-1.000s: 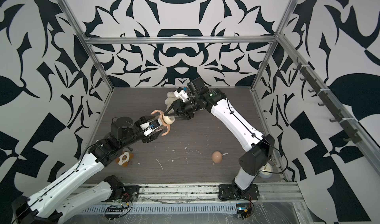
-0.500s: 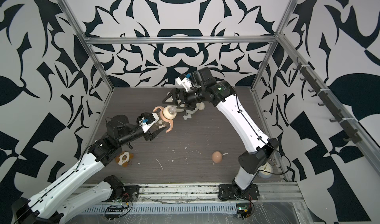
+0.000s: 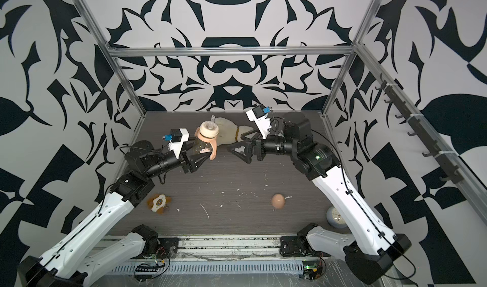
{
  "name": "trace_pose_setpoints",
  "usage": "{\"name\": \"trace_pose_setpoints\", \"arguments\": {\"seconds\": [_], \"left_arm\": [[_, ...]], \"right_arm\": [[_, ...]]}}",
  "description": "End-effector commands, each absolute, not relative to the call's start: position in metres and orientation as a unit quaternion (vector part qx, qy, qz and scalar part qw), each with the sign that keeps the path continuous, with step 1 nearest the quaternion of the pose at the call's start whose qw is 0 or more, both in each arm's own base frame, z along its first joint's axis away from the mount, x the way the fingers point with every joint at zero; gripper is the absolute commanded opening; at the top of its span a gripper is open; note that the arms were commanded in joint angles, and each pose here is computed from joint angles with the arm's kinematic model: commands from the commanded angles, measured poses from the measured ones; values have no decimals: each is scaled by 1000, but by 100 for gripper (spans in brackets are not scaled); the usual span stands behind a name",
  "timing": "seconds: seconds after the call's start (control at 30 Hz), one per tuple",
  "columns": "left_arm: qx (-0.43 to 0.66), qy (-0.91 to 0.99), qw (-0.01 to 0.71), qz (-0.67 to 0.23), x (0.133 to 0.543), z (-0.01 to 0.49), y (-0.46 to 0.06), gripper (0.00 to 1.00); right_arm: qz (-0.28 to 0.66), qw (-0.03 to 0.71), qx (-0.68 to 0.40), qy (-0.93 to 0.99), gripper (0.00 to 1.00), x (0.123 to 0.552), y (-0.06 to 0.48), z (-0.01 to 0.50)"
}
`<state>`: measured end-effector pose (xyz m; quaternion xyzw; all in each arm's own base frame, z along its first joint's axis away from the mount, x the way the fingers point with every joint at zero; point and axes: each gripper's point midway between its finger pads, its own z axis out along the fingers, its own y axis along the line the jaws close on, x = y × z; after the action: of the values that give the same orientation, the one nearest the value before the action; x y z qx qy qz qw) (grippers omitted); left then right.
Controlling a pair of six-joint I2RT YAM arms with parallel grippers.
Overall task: Assemble the baby bottles
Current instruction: Screw the nipple onto the baby bottle.
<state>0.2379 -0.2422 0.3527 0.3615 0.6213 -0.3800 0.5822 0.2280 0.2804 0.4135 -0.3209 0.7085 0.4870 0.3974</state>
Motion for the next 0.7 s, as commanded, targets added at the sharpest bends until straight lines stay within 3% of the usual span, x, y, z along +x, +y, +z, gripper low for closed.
{"name": "trace_pose_setpoints", "arguments": {"seconds": [0.0,0.23,0.67], "left_arm": [[363,588,591,-416,229,387,-246,0],[366,590,582,-423,231,386,-250,0],[361,596,577,-425,236,382,-252,0]], "right_arm": [[489,469,-353,646,100,246,304,438],[491,503,-347,621,100,270,325,451],[488,497,-375,611,100,254,326,468]]}}
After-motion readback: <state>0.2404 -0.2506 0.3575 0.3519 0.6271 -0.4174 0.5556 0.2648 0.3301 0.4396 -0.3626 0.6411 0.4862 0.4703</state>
